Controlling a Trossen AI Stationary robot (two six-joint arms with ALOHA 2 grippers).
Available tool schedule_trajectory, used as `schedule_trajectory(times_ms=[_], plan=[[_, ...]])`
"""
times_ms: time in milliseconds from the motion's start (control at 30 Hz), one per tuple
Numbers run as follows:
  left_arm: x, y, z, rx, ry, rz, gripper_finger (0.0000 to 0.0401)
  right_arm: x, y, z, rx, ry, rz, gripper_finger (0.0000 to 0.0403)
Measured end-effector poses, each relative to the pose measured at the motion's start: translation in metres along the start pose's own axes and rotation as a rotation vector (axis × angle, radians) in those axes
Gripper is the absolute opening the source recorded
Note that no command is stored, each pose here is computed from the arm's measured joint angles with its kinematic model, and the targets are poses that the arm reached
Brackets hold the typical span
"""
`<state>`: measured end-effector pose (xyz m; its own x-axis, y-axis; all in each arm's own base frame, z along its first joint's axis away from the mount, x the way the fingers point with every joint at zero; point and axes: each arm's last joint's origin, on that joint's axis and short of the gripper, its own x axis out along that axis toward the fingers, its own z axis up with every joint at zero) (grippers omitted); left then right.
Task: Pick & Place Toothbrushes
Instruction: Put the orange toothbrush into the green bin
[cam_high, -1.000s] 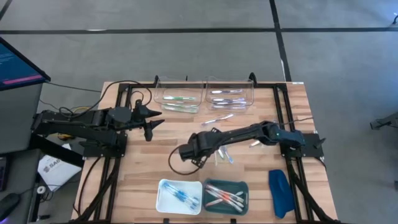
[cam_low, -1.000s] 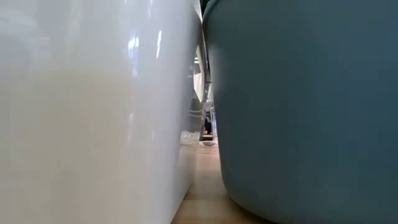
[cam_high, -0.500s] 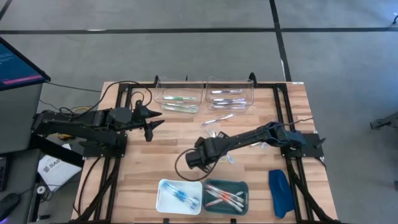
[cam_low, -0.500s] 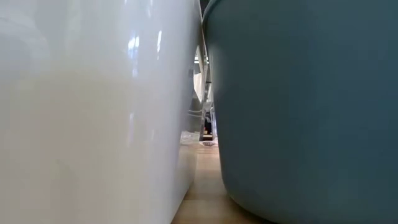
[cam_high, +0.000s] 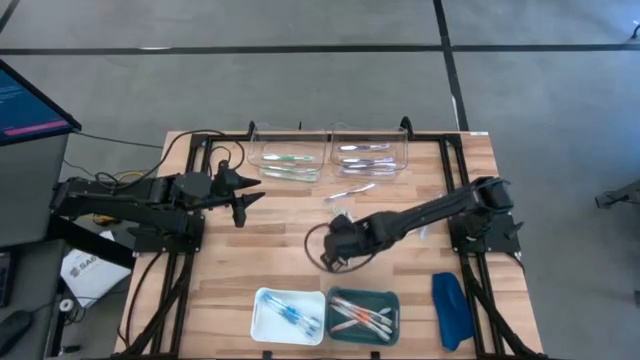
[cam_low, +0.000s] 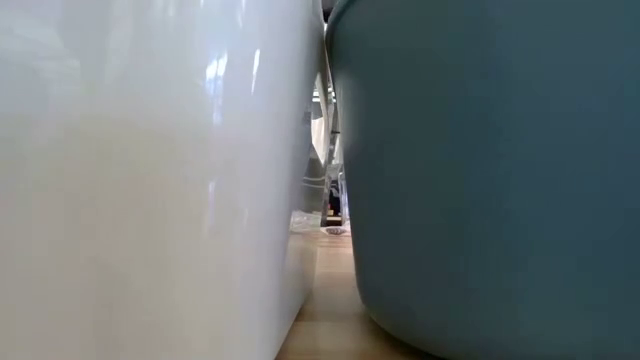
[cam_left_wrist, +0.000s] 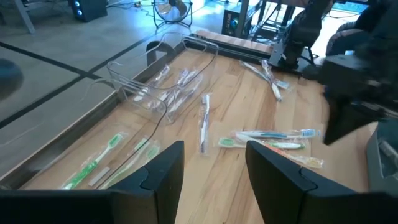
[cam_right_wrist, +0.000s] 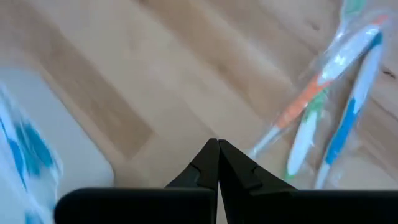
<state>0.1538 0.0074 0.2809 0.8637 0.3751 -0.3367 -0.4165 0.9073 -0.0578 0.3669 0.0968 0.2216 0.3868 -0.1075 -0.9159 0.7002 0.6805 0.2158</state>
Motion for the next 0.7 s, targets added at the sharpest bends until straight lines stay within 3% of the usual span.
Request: schedule_trajectory(times_ms=[267, 433, 700], plan=[[0.0, 0.0, 0.001, -0.002, -0.006, -0.001, 0.0168, 0.02, -0.043, 0.011, 0.254, -0.045, -0.106, 0.0002], [0.0, 0.0, 0.001, 0.002, -0.008, -0.002, 0.0168, 0.024, -0.048, 0.012, 0.274, -0.043, -0.116, 0.0031], [0.0, 0.0, 0.001, 0.018, -0.009, -0.002, 0.0168, 0.042, -0.045, 0.009, 0.282, 0.011, -0.104, 0.0119]])
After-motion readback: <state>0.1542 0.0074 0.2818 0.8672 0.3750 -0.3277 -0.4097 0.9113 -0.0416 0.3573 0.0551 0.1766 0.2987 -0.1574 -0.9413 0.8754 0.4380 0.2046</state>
